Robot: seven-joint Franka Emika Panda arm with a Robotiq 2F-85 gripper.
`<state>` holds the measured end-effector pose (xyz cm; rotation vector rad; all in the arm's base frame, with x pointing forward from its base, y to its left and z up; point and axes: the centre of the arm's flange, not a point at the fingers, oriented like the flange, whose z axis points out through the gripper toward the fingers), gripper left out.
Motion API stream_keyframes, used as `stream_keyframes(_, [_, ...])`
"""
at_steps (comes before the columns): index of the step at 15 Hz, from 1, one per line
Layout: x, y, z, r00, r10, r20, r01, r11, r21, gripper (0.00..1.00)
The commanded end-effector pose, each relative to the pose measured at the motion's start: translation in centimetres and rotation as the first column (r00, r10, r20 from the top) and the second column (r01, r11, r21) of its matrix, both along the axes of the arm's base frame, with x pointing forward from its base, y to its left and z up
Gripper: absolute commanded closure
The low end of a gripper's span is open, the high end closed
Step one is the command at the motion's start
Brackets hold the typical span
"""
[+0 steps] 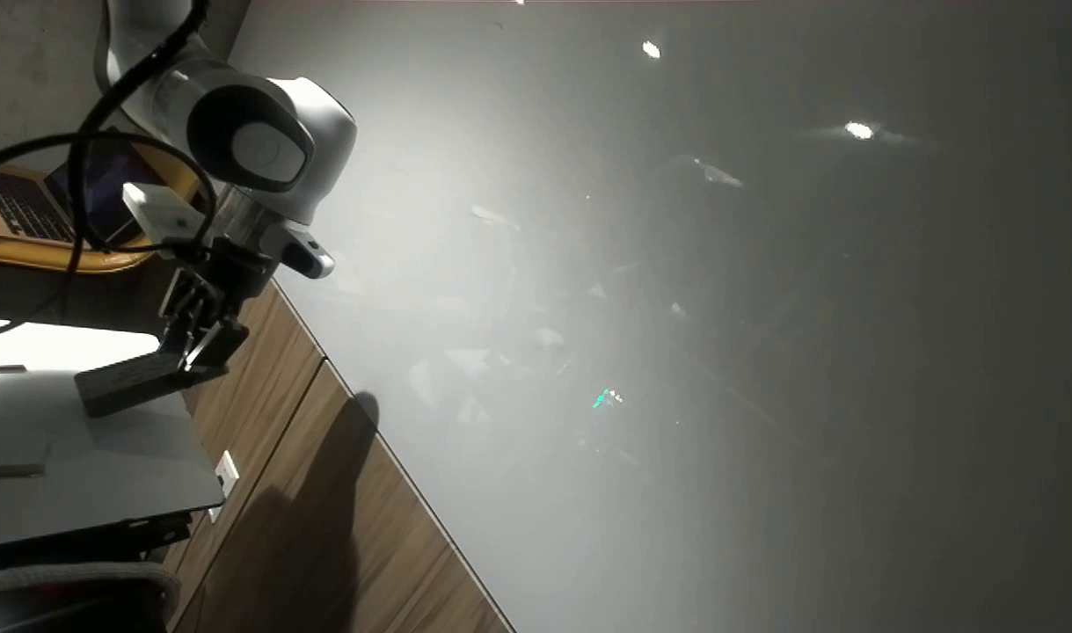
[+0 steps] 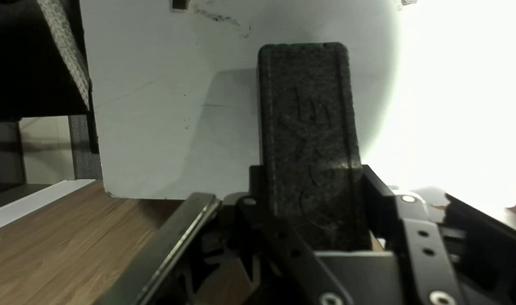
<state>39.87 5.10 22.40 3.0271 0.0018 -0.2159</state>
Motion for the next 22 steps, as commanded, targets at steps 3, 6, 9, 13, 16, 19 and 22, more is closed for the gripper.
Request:
stream_keyframes(3, [0.33,-0.45,-0.73,1.000,-0.018,0.004,0.018,1.000,0.003,0.71])
stream_keyframes(6, [0.30,-0.60,-0.91,1.000,-0.025,-0.004,0.025,1.000,0.003,0.71])
stream_keyframes(9, [0.33,-0.68,-1.08,1.000,-0.029,-0.012,0.029,1.000,0.003,0.21])
stream_keyframes(13, [0.38,-0.85,-1.13,0.999,-0.034,-0.014,0.034,0.999,0.003,0.01])
stream_keyframes(16, [0.45,-0.92,-1.14,0.999,-0.034,-0.015,0.035,0.999,0.003,0.00])
stream_keyframes(19, [0.49,-0.88,-1.11,0.999,-0.033,-0.013,0.033,0.999,0.003,0.00])
stream_keyframes(22, [0.13,-0.77,-1.18,1.000,-0.025,0.003,0.025,0.999,-0.022,0.00])
